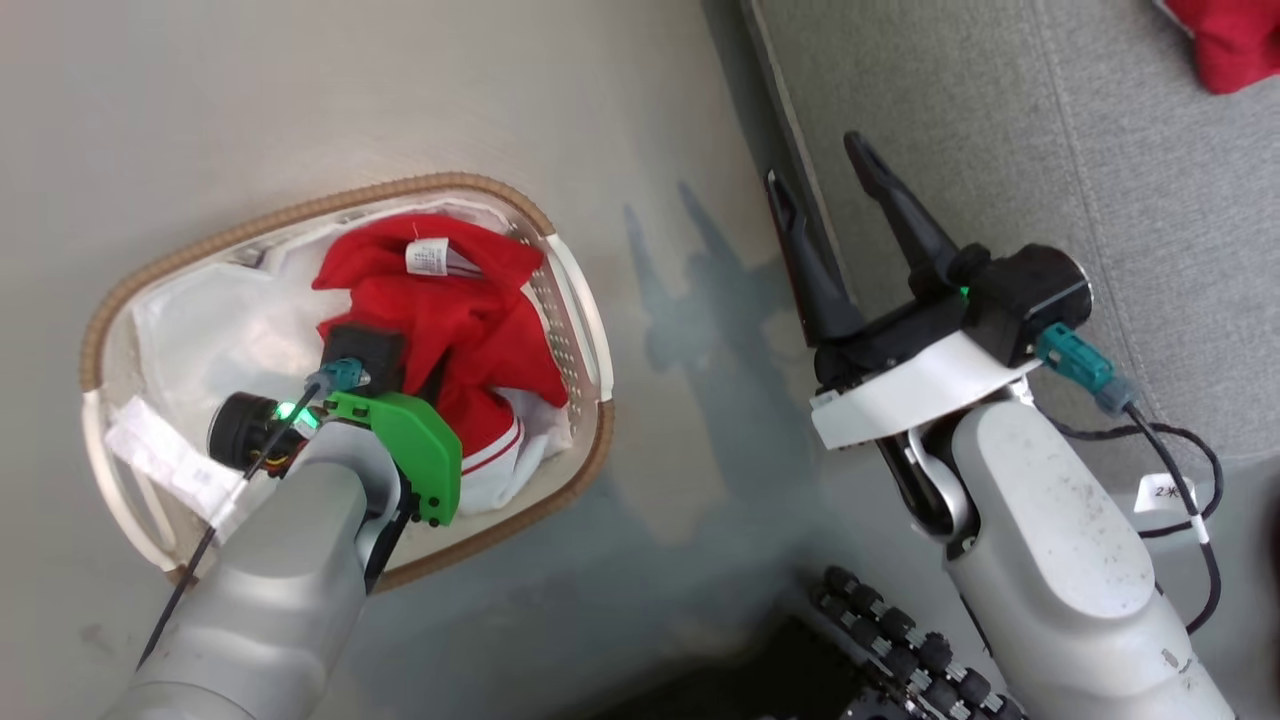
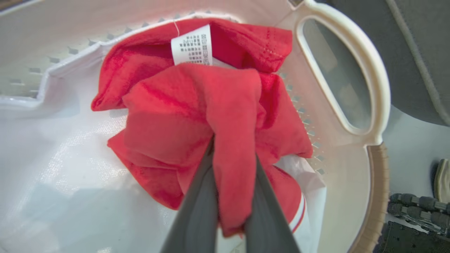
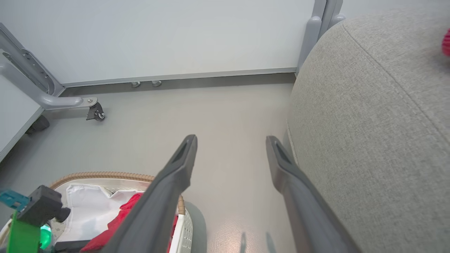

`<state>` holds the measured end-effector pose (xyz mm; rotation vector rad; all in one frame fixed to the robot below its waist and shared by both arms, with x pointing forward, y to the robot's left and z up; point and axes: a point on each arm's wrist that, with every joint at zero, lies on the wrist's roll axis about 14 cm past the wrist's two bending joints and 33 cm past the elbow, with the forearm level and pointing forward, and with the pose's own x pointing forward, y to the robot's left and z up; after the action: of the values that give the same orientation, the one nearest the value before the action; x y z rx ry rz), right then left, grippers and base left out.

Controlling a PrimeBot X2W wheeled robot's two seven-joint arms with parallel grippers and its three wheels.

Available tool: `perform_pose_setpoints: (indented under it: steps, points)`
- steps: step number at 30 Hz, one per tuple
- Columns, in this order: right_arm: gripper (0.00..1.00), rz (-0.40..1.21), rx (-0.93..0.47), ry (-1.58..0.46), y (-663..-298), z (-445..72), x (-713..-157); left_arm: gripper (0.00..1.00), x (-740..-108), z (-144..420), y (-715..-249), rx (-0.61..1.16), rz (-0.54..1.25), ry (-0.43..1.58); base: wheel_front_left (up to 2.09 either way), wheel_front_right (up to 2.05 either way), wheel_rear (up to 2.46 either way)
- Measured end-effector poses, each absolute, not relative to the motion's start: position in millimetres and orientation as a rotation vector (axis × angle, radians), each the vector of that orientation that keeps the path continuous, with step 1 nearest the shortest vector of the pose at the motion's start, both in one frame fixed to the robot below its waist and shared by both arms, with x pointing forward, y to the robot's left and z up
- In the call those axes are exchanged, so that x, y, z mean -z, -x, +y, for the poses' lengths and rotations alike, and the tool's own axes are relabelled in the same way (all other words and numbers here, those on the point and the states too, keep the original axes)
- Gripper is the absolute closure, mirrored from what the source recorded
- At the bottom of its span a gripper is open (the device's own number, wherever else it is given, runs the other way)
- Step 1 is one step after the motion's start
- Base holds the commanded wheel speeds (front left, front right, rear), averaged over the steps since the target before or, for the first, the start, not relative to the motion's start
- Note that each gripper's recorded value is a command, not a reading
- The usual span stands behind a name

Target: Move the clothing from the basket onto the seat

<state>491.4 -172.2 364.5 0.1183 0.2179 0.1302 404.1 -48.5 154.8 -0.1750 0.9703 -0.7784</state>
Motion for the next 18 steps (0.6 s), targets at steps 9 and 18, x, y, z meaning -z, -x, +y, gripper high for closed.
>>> perform_pose_setpoints:
  steps: [9, 18]
  points:
    - [0.0, 0.189, -0.131, -0.127, -477, -167, -388, 1.0, -202, -40, -410, 0.708, 0.879, 0.248, 0.0, 0.0, 0.0]
    - [0.0, 0.161, -0.156, -0.134, -460, -154, -410, 1.0, -258, -24, -415, 0.664, 0.733, 0.261, 0.0, 0.0, 0.0]
